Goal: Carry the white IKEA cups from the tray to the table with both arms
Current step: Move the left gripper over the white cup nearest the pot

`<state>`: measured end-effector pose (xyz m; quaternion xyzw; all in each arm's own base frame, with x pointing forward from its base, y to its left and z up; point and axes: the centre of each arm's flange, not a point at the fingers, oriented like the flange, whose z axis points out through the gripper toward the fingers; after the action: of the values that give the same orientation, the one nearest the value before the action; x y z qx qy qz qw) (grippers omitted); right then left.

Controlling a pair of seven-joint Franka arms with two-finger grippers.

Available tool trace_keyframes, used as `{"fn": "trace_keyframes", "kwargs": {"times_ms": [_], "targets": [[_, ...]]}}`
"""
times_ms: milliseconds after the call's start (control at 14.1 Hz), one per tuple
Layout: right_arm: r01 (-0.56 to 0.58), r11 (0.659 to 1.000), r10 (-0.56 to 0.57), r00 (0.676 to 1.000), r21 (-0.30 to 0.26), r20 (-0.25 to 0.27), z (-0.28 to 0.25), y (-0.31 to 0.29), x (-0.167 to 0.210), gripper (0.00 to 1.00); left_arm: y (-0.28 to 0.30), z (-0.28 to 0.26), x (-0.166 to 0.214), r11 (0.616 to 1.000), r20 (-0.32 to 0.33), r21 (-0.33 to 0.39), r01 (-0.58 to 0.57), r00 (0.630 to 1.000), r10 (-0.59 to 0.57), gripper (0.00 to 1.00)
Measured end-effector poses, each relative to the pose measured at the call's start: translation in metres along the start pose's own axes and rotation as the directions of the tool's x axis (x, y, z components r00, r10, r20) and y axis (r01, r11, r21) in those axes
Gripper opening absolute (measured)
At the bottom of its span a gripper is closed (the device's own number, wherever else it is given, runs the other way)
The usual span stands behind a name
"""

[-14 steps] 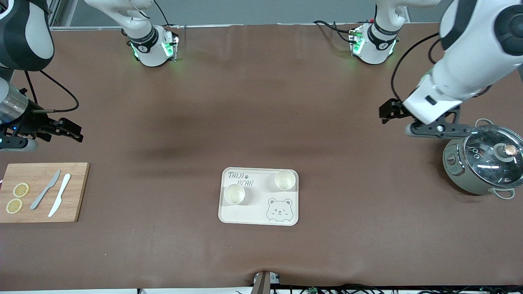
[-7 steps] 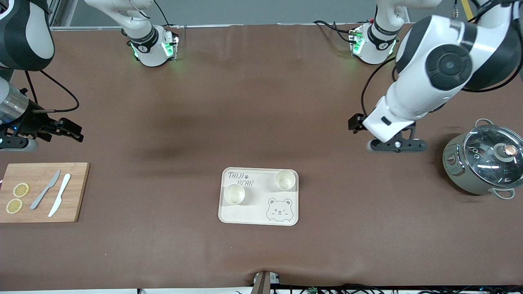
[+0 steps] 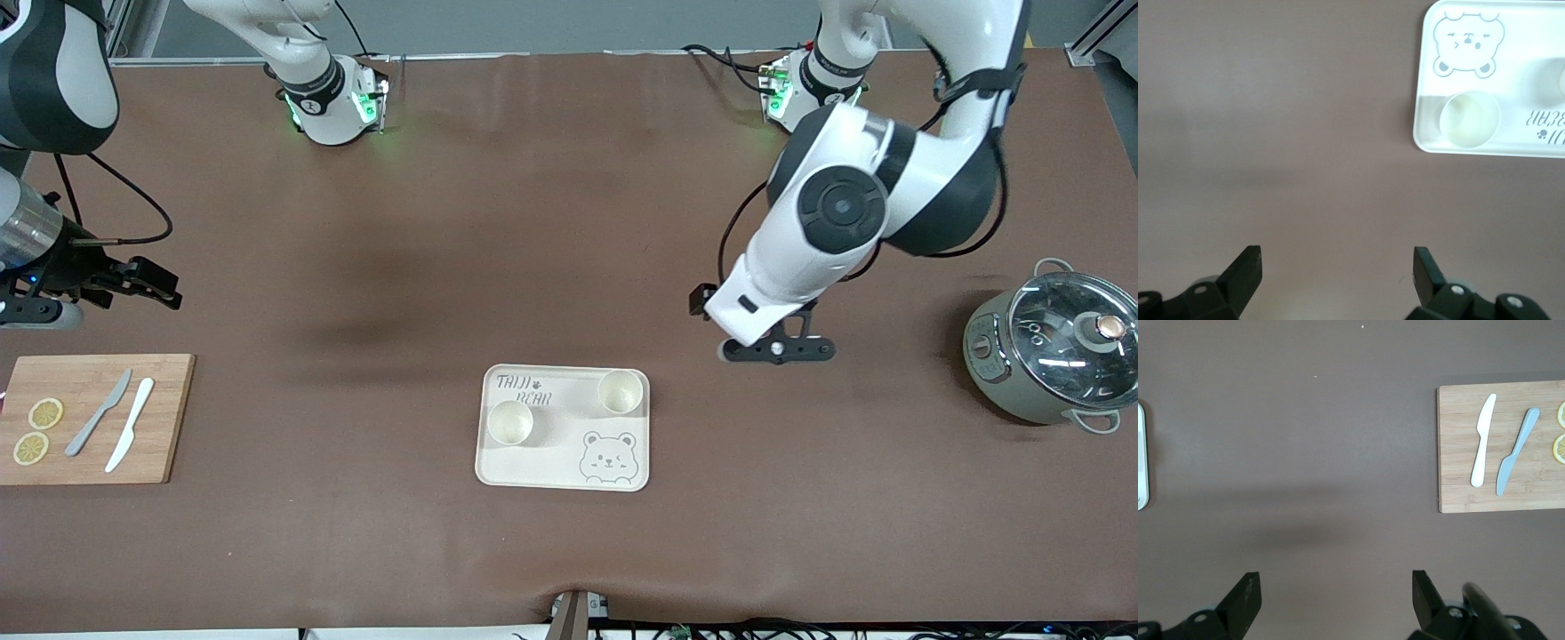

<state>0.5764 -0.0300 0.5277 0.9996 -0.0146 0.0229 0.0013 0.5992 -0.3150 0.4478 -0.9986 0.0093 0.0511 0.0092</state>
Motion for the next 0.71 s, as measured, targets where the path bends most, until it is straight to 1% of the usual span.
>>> {"fn": "trace_keyframes", "kwargs": {"times_ms": [284, 710], "targets": [[0.0, 1.0, 0.0, 1.0, 0.0, 0.0, 0.0, 0.0, 0.0, 1.0, 0.031, 0.043, 0.011, 1.0, -0.016, -0.013, -0.008, 1.0, 0.007, 1.0], [0.0, 1.0, 0.0, 1.0, 0.0, 0.0, 0.0, 0.0, 0.0, 1.0, 0.056, 0.077, 0.026, 0.998, -0.085, -0.058, -0.018, 0.996, 0.013, 1.0]]}}
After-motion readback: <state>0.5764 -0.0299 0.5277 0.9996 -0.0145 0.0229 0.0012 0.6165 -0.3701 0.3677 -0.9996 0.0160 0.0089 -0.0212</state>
